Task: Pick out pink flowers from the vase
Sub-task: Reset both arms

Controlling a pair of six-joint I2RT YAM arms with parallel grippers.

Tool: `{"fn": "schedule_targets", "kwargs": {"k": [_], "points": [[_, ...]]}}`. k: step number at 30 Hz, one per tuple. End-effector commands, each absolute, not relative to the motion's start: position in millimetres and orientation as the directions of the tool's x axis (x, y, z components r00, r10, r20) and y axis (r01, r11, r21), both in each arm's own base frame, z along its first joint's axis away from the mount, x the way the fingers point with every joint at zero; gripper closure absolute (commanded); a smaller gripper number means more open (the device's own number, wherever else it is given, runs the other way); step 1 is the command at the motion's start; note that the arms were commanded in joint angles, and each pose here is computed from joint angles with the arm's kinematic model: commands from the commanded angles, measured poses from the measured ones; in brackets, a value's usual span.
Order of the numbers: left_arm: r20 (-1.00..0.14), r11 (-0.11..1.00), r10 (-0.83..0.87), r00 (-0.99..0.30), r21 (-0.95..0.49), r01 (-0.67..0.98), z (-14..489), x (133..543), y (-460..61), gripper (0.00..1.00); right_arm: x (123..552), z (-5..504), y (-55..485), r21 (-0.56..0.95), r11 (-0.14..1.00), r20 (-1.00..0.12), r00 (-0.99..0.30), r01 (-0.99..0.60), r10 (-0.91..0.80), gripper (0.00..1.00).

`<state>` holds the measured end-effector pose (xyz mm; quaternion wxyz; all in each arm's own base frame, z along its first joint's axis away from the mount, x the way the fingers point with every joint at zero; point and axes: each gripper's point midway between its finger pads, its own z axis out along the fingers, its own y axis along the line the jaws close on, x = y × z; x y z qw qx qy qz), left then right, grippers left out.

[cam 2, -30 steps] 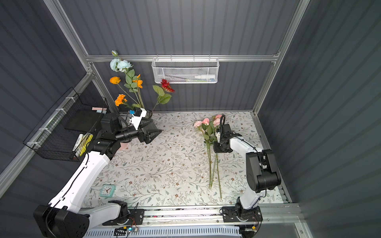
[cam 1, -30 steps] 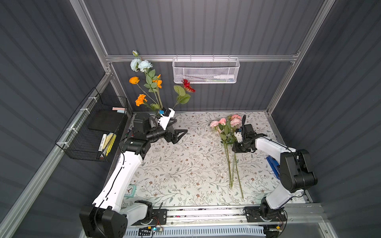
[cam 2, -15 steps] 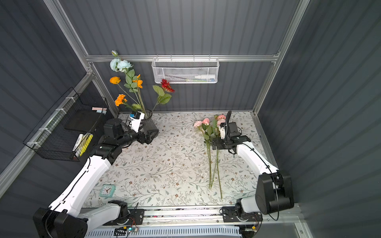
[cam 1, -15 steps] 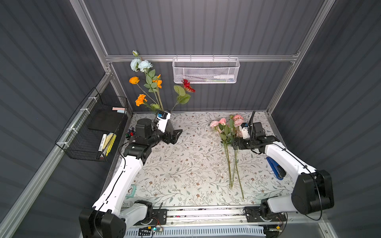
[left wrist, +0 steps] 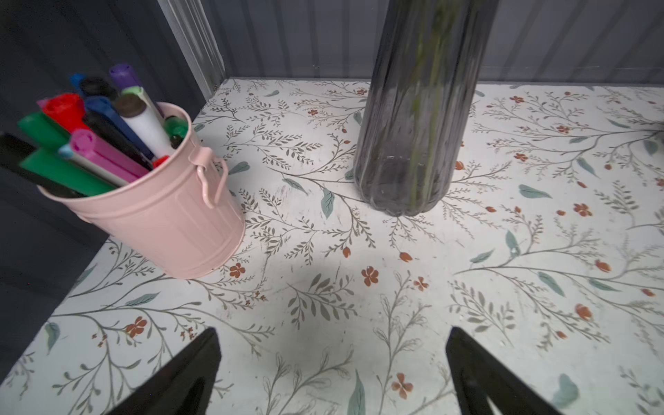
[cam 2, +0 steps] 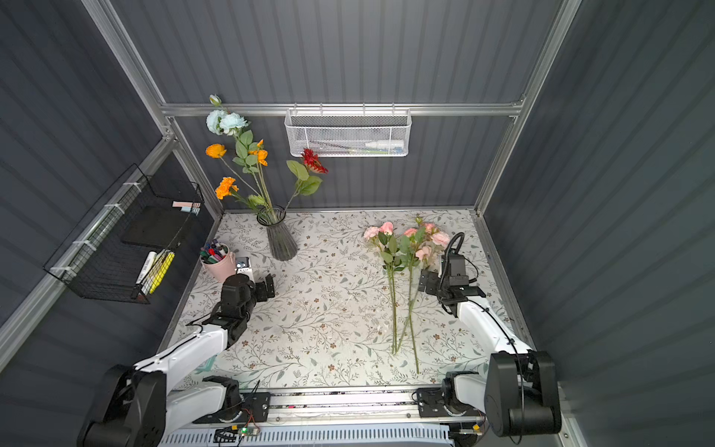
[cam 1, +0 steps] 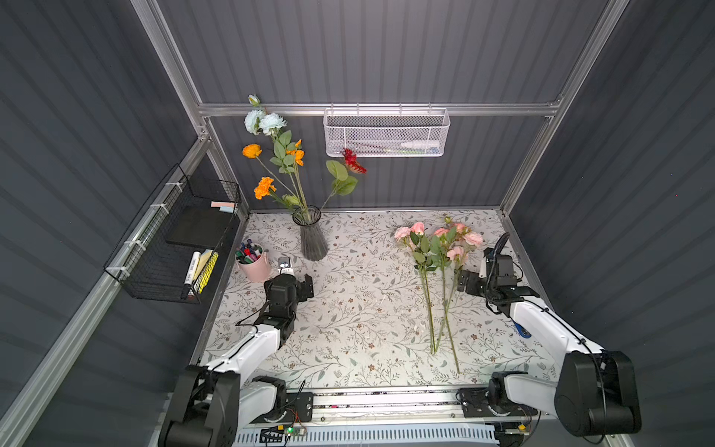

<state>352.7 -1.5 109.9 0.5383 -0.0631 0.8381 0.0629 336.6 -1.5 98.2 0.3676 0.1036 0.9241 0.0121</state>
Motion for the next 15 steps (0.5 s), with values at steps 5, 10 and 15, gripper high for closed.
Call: {"fn": "schedule_targets", "kwargs": {"k": [5, 10, 15], "points": [[-0.990, 0.990, -0.038, -0.134, -0.019, -0.140, 148.4, 395.9, -0.1, 0.01, 366.8, 115.9, -31.9, -0.018, 0.966, -0.845, -0.520, 0.260, 0.124, 0.01], [-0.991, 0.995, 0.003, -0.137, 0.017, -0.100, 136.8, 401.7, 7.0, 0.01, 378.6, 114.3, -25.1, -0.050, 0.982, -0.911, -0.410, 0.184, 0.030, 0.01], [-0.993, 0.996, -0.037, -0.112, -0.028, -0.081, 122.1, 409.5, 15.8, 0.01, 386.2, 112.2, -21.0, -0.020, 0.987, -0.939, -0.342, 0.158, 0.036, 0.01]]}}
